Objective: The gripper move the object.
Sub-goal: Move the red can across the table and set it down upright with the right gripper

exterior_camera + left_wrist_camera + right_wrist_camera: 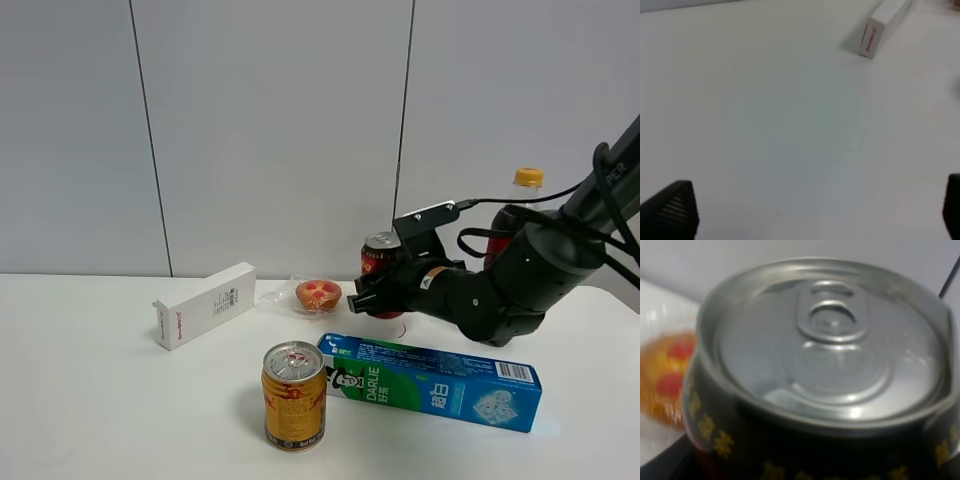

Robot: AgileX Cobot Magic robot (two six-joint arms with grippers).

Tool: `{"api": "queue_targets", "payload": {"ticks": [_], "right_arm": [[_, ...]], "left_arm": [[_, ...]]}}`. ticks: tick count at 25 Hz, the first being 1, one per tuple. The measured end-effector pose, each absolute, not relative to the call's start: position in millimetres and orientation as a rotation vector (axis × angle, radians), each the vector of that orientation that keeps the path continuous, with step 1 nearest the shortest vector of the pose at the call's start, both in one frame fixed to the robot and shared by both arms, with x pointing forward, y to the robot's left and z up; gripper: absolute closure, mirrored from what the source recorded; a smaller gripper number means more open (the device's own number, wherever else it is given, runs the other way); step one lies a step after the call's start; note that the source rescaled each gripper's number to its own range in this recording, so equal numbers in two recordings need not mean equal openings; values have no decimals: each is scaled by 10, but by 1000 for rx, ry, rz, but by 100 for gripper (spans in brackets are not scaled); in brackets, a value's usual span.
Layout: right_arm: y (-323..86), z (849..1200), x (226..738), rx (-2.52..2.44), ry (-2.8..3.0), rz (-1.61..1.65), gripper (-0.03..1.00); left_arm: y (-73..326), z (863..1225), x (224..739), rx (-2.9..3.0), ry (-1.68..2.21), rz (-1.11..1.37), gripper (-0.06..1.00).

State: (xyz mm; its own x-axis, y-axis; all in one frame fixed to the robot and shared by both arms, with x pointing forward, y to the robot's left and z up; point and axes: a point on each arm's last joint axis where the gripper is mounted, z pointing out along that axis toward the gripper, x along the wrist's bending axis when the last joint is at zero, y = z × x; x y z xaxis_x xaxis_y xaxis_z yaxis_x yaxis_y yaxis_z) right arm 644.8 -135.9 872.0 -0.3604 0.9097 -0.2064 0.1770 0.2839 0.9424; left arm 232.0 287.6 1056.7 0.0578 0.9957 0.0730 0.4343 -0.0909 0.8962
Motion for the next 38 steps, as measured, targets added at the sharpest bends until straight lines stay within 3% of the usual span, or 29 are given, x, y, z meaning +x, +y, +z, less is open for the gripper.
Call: {"api": "queue_targets", "payload": {"ticks": [10, 20, 31, 38], "right_arm": [[-1318, 9188, 6402, 932, 1773, 1158, 97], [-858, 9680, 6062, 819, 1889, 1327, 97], [-218, 9677, 5577, 724, 2046, 1434, 97], [-58, 9757, 5529, 663, 2108, 1401, 97]], "left_arm": [[2876, 10567, 2320, 1621, 1461, 993, -6], [2876, 10567, 2320, 1621, 1461, 993, -6], [2877, 10567, 2320, 1621, 1461, 994, -6], [2877, 10567, 2320, 1621, 1461, 994, -6]]}}
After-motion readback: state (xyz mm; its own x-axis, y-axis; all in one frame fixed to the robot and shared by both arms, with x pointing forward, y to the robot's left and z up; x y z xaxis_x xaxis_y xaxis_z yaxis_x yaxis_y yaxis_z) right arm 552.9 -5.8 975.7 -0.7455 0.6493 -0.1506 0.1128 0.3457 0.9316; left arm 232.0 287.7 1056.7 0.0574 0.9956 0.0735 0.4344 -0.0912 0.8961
